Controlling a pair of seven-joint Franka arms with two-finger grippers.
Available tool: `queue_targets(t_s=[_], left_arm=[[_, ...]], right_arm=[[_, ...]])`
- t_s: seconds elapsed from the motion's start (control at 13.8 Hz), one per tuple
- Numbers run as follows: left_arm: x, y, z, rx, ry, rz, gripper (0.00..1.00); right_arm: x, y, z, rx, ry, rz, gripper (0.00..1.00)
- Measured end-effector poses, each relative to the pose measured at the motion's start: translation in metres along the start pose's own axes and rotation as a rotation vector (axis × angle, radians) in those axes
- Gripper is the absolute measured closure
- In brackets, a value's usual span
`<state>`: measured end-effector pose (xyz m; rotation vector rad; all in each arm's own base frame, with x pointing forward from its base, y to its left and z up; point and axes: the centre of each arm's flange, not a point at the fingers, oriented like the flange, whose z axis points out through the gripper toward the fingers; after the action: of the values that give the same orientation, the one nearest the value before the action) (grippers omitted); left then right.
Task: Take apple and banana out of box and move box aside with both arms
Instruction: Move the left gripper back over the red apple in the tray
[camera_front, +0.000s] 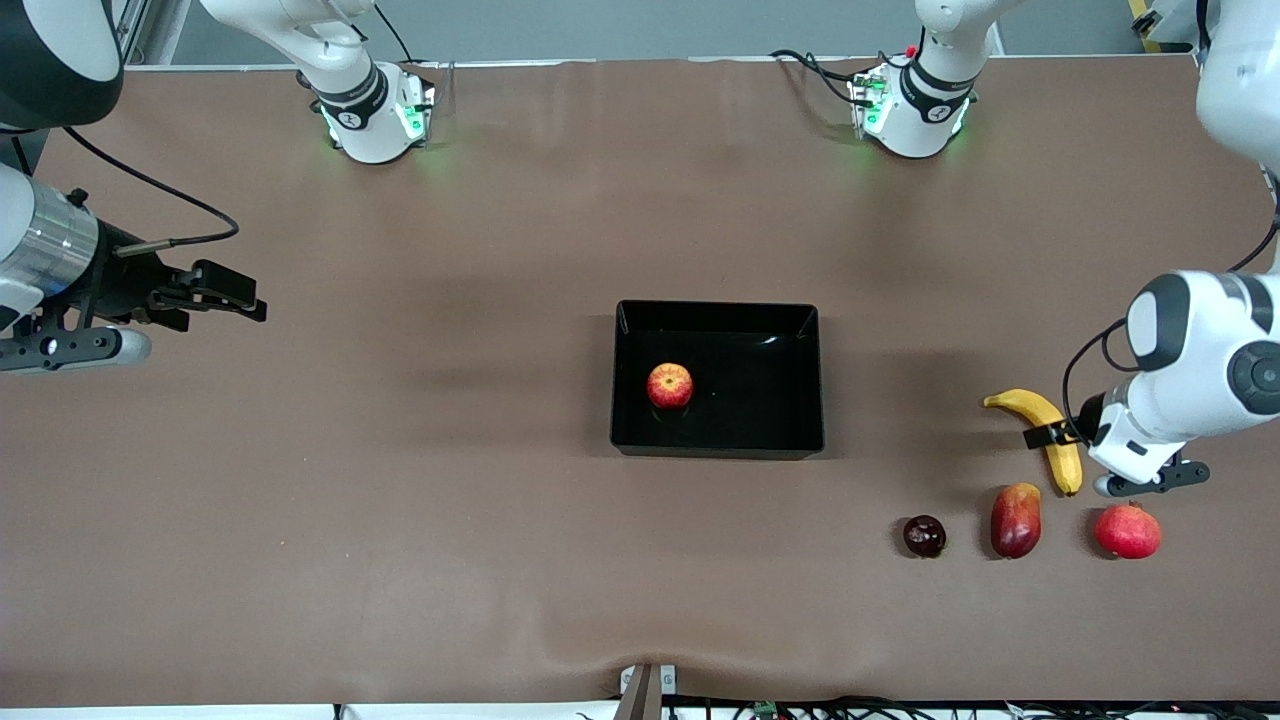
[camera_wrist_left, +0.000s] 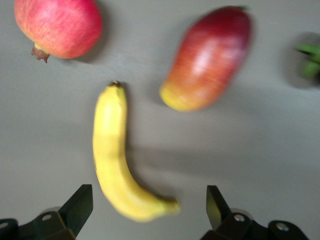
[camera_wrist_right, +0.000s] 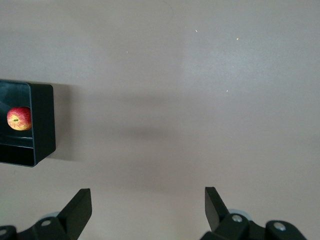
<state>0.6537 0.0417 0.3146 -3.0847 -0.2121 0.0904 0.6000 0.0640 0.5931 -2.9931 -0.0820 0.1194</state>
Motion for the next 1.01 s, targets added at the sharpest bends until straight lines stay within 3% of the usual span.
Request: queue_targets(t_s=[0.22,0.58,1.01], left_arm=[[-0.022,0.059,-0.047,-0.041,-0.017,0.039,0.0],[-0.063,0.182,-0.079,-0.09,0.004,0.1,0.0],[-0.122,0.346,-0.093,-0.068,0.085,0.171,0.0]], right_arm=[[0.0,0.0,0.0,0.0,0.0,0.0,0.0],[0.0,-0.001,0.0,0.0,-0.001,-0.001,0.0],[0.0,0.0,0.0,0.0,0.0,0.0,0.0]])
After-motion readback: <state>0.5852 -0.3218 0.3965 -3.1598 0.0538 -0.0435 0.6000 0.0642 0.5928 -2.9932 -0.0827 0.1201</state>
